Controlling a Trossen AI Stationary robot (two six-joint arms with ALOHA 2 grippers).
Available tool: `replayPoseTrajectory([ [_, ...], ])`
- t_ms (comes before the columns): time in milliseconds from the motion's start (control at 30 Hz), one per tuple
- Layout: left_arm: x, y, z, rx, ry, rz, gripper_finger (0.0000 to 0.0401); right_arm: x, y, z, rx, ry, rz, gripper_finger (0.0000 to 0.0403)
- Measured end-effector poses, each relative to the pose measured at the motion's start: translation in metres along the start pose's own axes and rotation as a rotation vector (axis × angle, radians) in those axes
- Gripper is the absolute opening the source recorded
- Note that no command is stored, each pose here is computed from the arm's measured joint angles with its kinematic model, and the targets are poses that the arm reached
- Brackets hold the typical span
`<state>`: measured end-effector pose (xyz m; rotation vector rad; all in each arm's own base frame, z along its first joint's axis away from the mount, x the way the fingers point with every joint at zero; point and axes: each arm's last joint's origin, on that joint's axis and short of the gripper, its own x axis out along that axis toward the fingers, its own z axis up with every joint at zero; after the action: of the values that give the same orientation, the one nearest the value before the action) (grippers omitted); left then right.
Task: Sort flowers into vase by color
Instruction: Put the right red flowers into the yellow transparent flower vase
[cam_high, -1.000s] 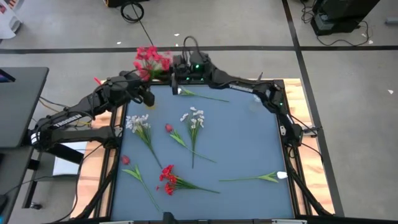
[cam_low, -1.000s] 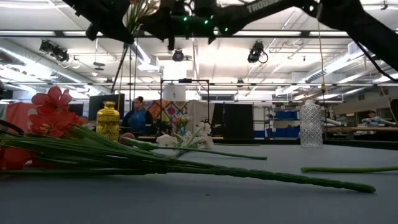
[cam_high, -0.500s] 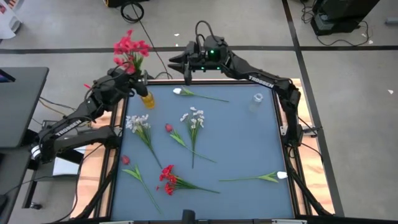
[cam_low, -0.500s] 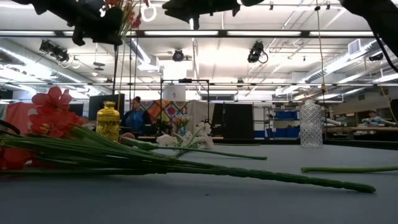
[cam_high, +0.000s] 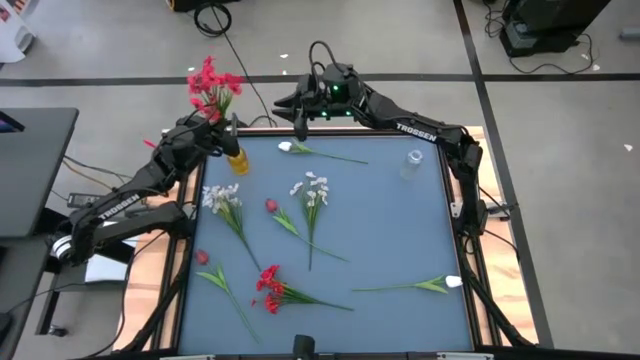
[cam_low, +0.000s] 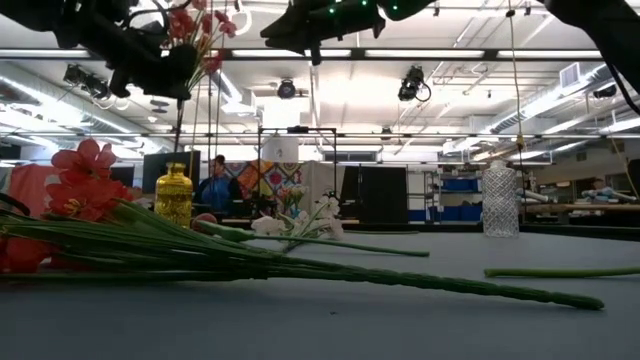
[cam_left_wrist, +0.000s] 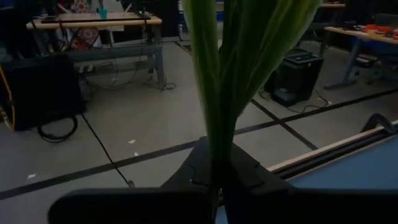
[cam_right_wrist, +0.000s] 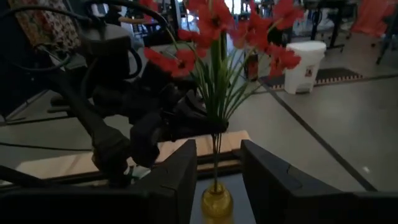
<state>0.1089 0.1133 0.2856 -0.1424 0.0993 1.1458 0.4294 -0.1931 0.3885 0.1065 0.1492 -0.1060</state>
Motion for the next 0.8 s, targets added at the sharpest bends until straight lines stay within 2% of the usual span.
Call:
replayPoseTrajectory([
  [133, 0.001, 0.003, -0.006, -0.034, 0.024, 0.031, 0.0041, 0.000, -0.001, -0.001, 0.046, 0.006, -0.029, 0.0132],
  [267, 0.002, 0.007, -0.015, -0.137, 0.108, 0.090, 0.0092, -0.001, -0.003, -0.007, 0.150, 0.063, -0.069, 0.0137],
  [367, -0.002, 0.009, -0.016, -0.160, 0.194, 0.108, 0.0137, -0.003, -0.007, -0.019, 0.316, 0.168, -0.189, 0.0142],
  [467, -0.007, 0.008, -0.009, -0.168, 0.246, 0.075, 0.0182, -0.008, -0.009, -0.034, 0.421, 0.312, -0.244, 0.0142],
  [633, -0.022, 0.009, 0.015, -0.181, 0.335, 0.027, 0.0241, -0.015, -0.004, -0.053, 0.442, 0.513, -0.323, 0.0142],
  [800, -0.045, 0.012, 0.038, -0.114, 0.437, 0.005, 0.0264, -0.022, 0.004, -0.065, 0.384, 0.669, -0.394, 0.0142],
])
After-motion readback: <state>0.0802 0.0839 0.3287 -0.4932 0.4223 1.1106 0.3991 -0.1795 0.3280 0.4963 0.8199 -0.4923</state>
